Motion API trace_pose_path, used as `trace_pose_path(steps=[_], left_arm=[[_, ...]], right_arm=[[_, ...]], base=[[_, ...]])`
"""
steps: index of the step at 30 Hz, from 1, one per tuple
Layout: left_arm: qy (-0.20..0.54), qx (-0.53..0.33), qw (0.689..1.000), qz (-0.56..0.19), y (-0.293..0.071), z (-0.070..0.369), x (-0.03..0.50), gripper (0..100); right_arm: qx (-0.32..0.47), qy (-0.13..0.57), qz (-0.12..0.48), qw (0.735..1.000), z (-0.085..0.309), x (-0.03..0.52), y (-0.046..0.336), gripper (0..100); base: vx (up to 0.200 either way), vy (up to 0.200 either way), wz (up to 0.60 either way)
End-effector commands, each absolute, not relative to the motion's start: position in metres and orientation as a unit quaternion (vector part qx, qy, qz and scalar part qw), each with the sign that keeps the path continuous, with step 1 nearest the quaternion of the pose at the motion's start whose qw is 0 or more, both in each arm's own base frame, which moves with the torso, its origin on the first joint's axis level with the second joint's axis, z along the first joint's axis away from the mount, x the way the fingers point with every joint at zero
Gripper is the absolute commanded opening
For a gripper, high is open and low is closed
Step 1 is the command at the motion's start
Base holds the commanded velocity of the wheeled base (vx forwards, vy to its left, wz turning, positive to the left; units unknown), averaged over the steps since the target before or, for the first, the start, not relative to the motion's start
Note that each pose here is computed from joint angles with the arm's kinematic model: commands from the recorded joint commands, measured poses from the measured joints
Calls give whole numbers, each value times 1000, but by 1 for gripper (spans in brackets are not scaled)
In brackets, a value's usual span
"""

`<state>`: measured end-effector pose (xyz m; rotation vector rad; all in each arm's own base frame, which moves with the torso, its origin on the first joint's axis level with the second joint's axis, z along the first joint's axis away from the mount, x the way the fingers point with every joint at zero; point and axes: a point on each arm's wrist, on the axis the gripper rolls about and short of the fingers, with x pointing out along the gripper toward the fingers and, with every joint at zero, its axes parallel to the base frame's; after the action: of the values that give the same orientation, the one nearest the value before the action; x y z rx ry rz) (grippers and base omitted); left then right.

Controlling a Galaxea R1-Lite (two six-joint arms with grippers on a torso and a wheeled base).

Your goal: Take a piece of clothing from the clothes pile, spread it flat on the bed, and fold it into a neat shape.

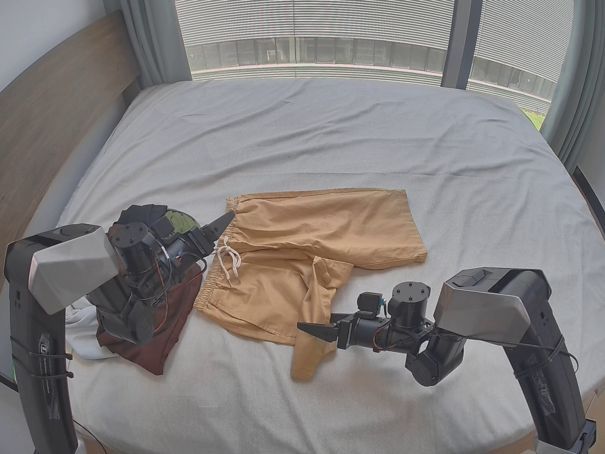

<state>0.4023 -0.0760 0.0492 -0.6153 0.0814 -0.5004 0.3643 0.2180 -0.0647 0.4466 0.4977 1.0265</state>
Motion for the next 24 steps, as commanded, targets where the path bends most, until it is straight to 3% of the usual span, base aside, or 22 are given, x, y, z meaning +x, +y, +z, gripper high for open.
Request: trace_pose_path(steps=[1, 14, 24], left_arm=[[39, -300, 922, -244, -76, 50, 402, 100], [39, -300, 921, -244, -76, 49, 402, 100], [37, -300, 922, -243, -75, 50, 403, 100]], right_arm=[[212, 236, 484, 816, -65, 362, 220, 100], [219, 217, 491, 815, -35, 340, 207, 100], [220, 219, 497, 811, -37, 339, 211, 100]], base=[[0, 0, 0], [0, 0, 0], [0, 0, 0]])
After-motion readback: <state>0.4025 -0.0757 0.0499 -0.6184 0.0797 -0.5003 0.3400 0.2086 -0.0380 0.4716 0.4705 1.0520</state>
